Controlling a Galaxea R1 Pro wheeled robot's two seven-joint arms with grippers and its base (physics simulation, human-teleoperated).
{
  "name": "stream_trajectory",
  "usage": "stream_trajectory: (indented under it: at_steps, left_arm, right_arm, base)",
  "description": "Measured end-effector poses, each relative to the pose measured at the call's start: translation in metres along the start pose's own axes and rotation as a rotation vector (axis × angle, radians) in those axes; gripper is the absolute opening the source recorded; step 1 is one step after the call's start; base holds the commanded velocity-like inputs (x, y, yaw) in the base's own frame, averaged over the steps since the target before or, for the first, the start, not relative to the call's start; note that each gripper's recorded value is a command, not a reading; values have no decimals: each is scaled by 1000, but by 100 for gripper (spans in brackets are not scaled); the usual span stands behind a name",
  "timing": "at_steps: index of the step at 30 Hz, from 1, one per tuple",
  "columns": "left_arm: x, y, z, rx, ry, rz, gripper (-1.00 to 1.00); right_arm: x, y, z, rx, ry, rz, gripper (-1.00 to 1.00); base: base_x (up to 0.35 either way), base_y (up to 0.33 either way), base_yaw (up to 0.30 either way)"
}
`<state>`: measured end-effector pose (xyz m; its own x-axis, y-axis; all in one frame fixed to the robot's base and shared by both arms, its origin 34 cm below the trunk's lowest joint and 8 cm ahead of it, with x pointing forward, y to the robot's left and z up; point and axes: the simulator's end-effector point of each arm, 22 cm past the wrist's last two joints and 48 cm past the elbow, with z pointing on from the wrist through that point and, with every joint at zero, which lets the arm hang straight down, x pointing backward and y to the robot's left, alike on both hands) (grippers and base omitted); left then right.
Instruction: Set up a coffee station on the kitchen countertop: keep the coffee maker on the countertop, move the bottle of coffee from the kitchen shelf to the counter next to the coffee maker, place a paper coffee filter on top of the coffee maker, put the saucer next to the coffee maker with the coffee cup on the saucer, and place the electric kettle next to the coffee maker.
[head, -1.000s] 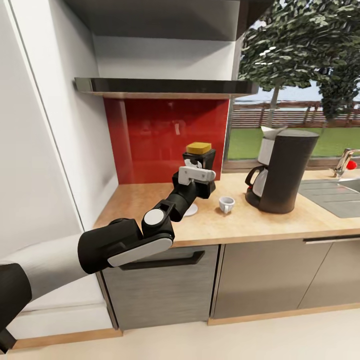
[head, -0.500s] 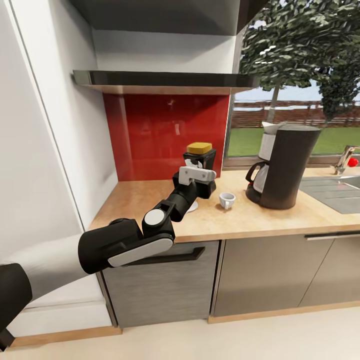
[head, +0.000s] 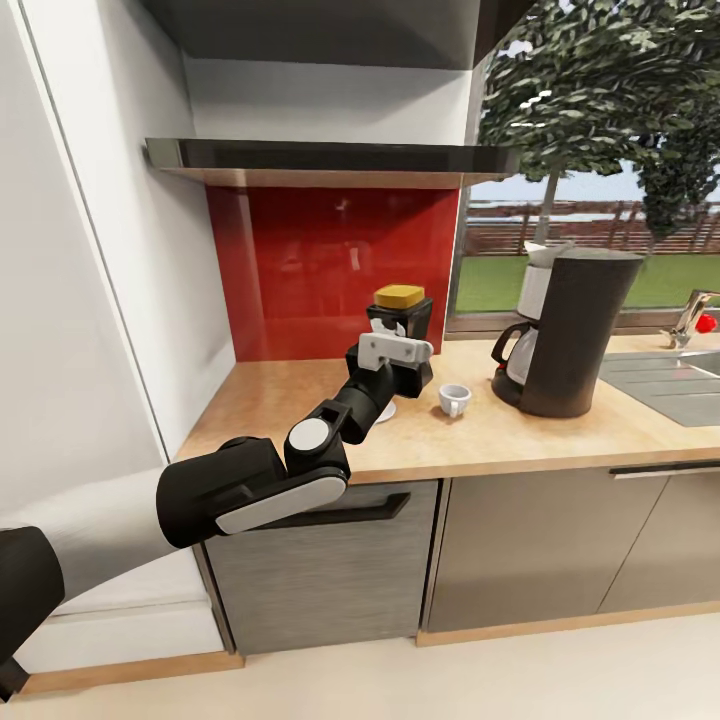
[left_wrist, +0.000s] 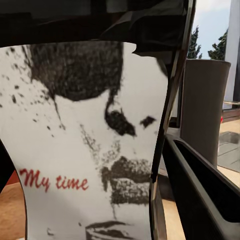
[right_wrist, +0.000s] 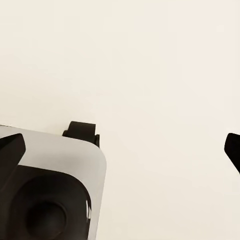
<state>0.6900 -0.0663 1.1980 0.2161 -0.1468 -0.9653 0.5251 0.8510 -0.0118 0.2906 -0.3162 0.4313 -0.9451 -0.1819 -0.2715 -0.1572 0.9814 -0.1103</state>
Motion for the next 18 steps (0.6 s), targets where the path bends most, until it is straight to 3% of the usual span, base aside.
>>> stream_trajectory:
  at_steps: [5,14,18]
  left_arm:
    - [0,0,0,0,0,0,-100]
    - [0,-1,0,2,0,-2,-100]
    - [0,-2,0,4,0,-3,-100]
  right_arm:
    - [0,0,0,0,0,0,100]
    - [0,0,0,-1,0,0,100]
    - [0,0,0,0,0,1,100]
  base:
    - [0,-141,-31]
    - [-2,-33,-244]
    - [-174,-155,-90]
